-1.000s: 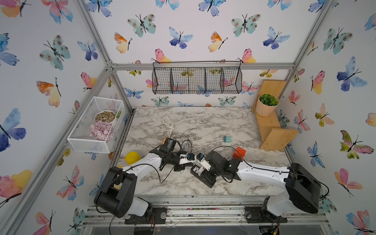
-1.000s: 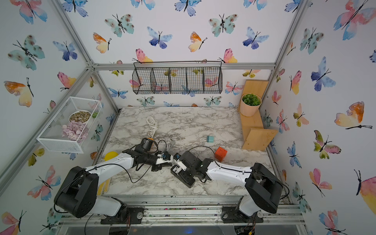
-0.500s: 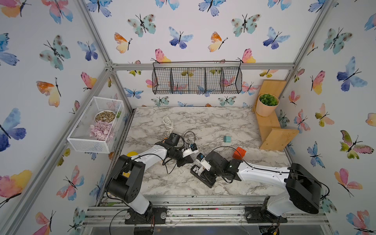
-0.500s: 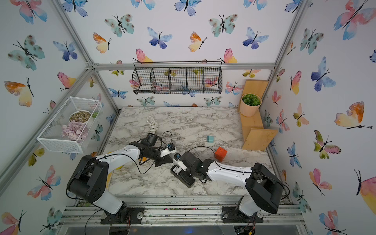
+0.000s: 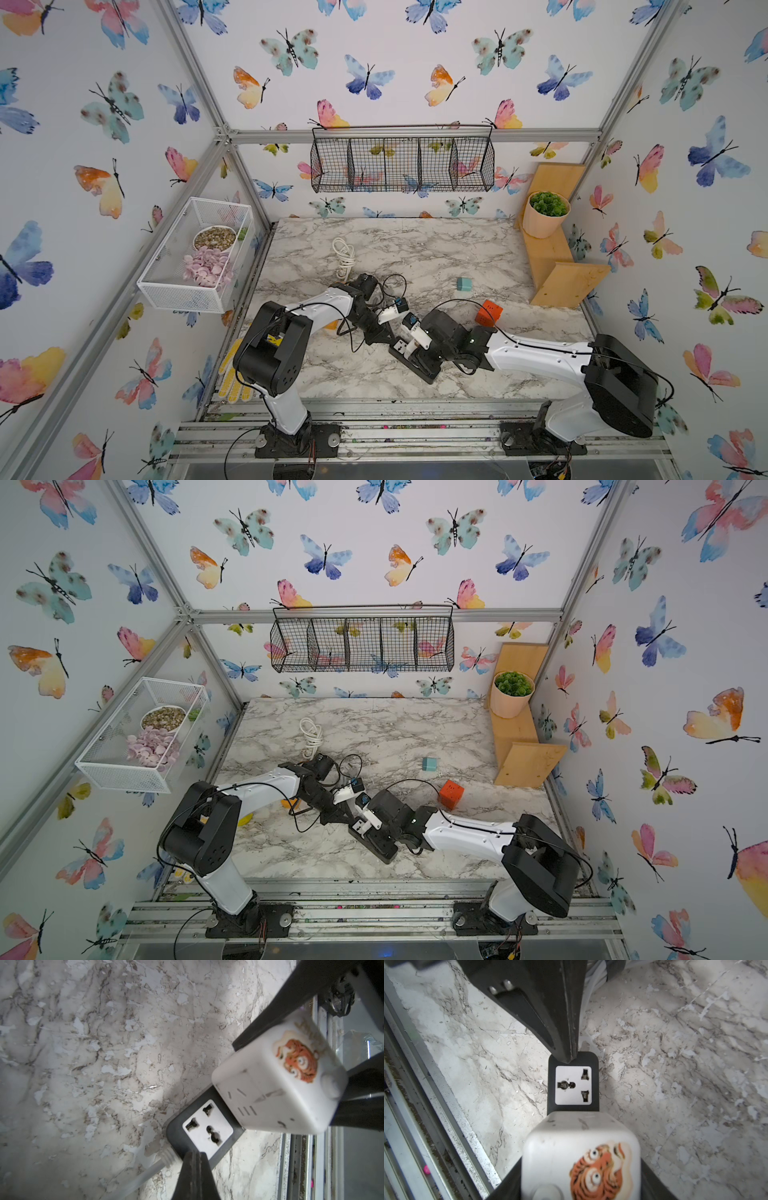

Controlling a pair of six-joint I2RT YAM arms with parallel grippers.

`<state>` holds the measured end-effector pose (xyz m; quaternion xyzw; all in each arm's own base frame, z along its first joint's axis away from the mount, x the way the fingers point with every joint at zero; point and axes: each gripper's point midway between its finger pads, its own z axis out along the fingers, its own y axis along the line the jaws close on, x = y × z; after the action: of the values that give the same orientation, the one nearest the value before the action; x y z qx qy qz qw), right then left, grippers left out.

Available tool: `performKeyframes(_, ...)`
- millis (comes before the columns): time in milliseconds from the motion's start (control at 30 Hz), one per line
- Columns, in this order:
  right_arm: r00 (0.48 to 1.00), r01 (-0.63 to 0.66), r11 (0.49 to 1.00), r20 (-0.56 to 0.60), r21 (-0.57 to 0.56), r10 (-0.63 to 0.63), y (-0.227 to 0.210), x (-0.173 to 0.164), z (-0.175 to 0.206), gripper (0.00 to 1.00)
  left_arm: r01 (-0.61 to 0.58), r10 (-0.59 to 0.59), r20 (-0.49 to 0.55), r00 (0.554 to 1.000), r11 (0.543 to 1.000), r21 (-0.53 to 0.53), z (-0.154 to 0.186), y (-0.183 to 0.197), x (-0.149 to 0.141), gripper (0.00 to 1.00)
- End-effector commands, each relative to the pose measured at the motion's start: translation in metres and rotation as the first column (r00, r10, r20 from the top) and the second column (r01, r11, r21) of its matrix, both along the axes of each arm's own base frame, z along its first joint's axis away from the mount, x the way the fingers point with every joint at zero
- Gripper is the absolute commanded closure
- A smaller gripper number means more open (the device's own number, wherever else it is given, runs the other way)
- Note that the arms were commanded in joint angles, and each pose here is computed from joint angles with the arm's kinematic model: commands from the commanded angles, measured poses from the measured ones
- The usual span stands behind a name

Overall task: Pull the plug off the socket
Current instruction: Remove the plug from the socket.

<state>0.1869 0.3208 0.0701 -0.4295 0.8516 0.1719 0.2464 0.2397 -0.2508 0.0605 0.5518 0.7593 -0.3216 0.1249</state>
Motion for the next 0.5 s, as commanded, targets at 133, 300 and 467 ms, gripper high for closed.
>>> performKeyframes(133, 1.0, 0.022, 0.999, 0.009, 0.031, -0.023, 0.003, 0.001, 0.001, 0.92, 0.016, -0.01, -0.11, 0.994, 0.998, 0.055, -0.013, 0.002, -0.016, 1.0)
performKeyframes(300, 0.999, 0.031, 0.999, 0.016, 0.042, -0.032, 0.006, 0.003, 0.002, 0.95, 0.032, -0.018, -0.134, 0.991, 0.994, 0.102, -0.023, 0.003, -0.023, 1.0)
performKeyframes(467, 0.999, 0.039, 0.998, 0.022, 0.043, -0.04, 0.006, 0.005, 0.002, 0.99, 0.038, -0.014, -0.15, 0.989, 0.987, 0.154, -0.033, 0.004, -0.025, 1.0)
